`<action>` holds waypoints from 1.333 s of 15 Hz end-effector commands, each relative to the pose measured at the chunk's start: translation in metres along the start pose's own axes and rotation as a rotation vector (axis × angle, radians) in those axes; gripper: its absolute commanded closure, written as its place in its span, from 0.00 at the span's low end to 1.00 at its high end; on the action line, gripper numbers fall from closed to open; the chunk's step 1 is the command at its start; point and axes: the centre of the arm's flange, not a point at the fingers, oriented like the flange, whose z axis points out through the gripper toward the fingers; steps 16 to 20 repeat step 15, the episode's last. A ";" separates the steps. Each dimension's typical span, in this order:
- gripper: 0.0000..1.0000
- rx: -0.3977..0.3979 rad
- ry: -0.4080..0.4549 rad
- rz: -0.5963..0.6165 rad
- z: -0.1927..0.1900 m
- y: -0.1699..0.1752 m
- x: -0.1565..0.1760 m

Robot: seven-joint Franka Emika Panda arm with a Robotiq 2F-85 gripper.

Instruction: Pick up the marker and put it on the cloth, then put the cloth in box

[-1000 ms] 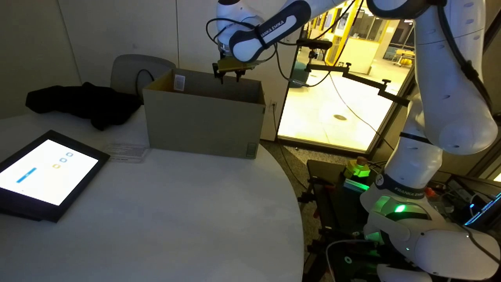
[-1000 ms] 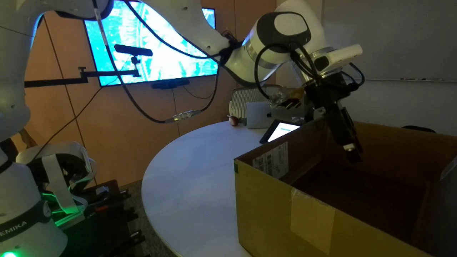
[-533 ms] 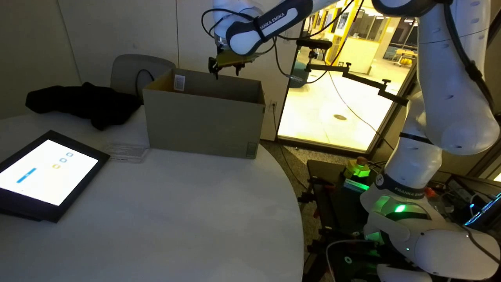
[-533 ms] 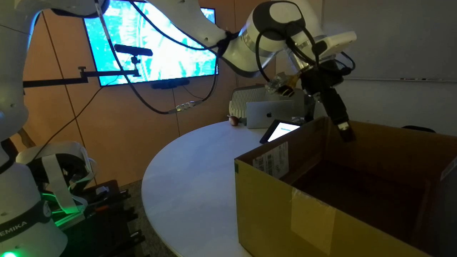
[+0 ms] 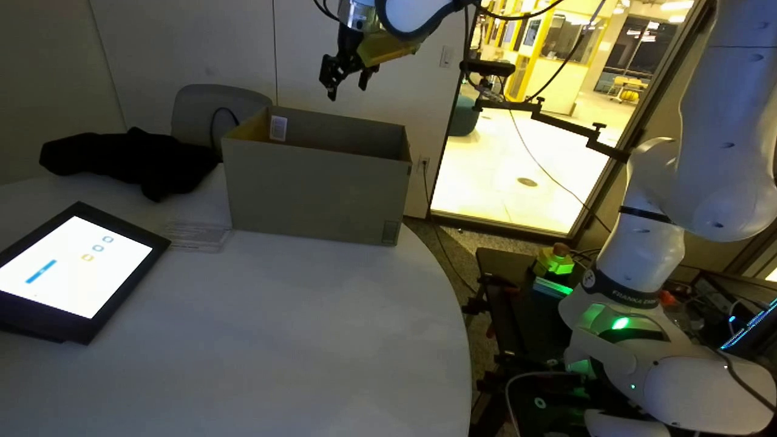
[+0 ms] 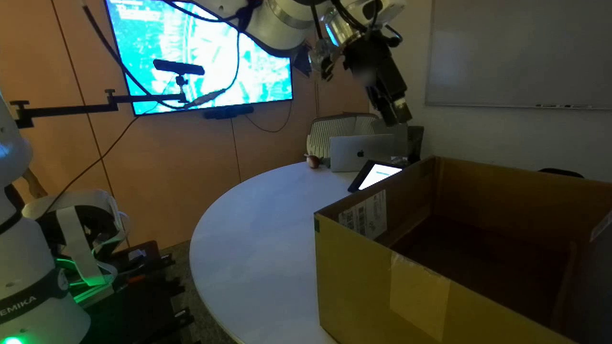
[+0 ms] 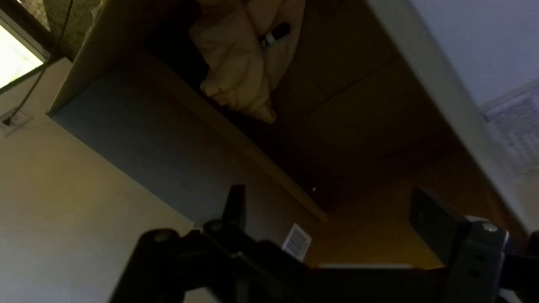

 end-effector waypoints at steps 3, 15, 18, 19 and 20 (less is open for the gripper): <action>0.00 0.119 -0.083 -0.252 -0.118 -0.007 -0.080; 0.00 0.197 -0.425 -0.584 -0.227 0.026 -0.179; 0.00 0.197 -0.425 -0.584 -0.227 0.026 -0.179; 0.00 0.197 -0.425 -0.584 -0.227 0.026 -0.179; 0.00 0.197 -0.425 -0.584 -0.227 0.026 -0.179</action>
